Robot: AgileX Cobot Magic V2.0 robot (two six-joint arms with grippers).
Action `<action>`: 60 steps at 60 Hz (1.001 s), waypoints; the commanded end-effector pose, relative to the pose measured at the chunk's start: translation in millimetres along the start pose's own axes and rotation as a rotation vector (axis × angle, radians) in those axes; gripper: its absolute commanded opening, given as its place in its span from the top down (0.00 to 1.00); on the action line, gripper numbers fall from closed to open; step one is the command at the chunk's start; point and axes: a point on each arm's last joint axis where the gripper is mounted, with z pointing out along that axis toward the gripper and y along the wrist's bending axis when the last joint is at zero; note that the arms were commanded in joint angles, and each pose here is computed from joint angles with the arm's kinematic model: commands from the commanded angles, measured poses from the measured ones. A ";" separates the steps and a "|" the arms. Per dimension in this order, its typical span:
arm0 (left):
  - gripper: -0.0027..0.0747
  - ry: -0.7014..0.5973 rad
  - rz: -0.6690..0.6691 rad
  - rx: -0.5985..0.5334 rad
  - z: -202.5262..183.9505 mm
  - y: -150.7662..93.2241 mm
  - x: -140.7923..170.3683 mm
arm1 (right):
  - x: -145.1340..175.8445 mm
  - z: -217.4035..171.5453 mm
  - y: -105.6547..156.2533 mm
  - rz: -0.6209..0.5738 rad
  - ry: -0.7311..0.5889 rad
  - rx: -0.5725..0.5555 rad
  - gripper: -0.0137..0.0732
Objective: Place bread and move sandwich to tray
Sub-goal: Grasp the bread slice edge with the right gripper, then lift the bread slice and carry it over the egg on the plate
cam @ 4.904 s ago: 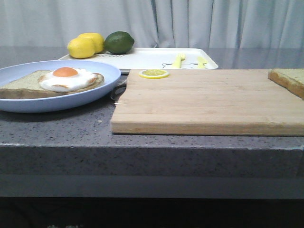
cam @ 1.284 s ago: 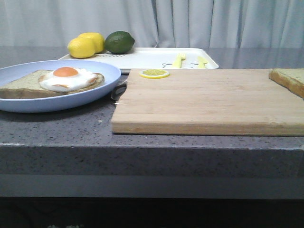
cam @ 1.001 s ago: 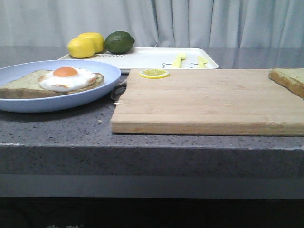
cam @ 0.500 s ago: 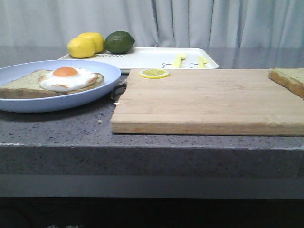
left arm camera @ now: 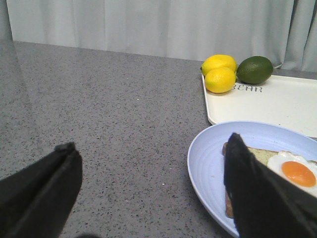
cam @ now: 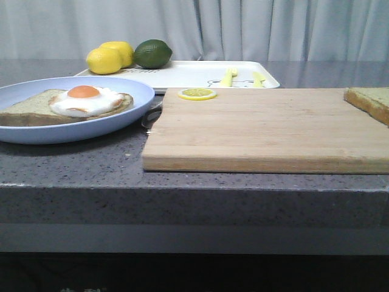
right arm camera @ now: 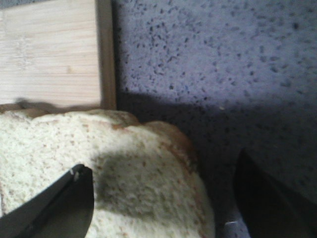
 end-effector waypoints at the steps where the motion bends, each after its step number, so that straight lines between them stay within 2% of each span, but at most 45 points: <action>1: 0.23 -0.116 -0.014 0.006 -1.1 -0.8 -20.2 | -2.3 -14.1 19.7 -0.059 -0.023 -0.049 0.17; 10: 0.23 -0.116 -0.014 0.006 -1.1 -0.8 -20.2 | -2.1 -8.7 28.2 -0.094 0.003 -0.065 0.18; 13: 0.23 -0.116 -0.014 0.006 -1.1 -0.8 -20.2 | -1.7 -8.7 28.3 -0.094 0.006 -0.067 0.22; 16: 0.23 -0.116 -0.014 0.006 -1.1 -0.8 -20.2 | -1.1 -8.8 28.6 -0.093 0.014 -0.070 0.30; 21: 0.23 -0.116 -0.014 0.006 -1.1 -0.8 -20.2 | 0.0 -10.2 29.4 -0.093 0.020 -0.074 0.51; 23: 0.23 -0.116 -0.014 0.006 -1.1 -0.8 -20.2 | 0.5 -11.1 30.1 -0.091 0.021 -0.075 0.65; 29: 0.23 -0.116 -0.014 0.006 -1.1 -0.8 -20.2 | 1.4 -19.5 35.1 -0.082 -0.001 -0.071 0.94; 40: 0.23 -0.116 -0.014 0.006 -1.1 -0.8 -20.2 | 3.0 -54.5 56.3 -0.075 -0.070 -0.071 0.92; 45: 0.23 -0.116 -0.014 0.006 -1.1 -0.8 -20.2 | 5.3 -76.1 72.2 -0.065 -0.142 -0.097 0.92; 53: 0.23 -0.116 -0.014 0.006 -1.1 -0.8 -20.2 | 14.5 -102.3 104.2 -0.095 -0.239 -0.203 0.92; 60: 0.23 -0.116 -0.014 0.006 -1.1 -0.8 -20.2 | 22.9 -112.0 139.0 -0.153 -0.274 -0.321 0.92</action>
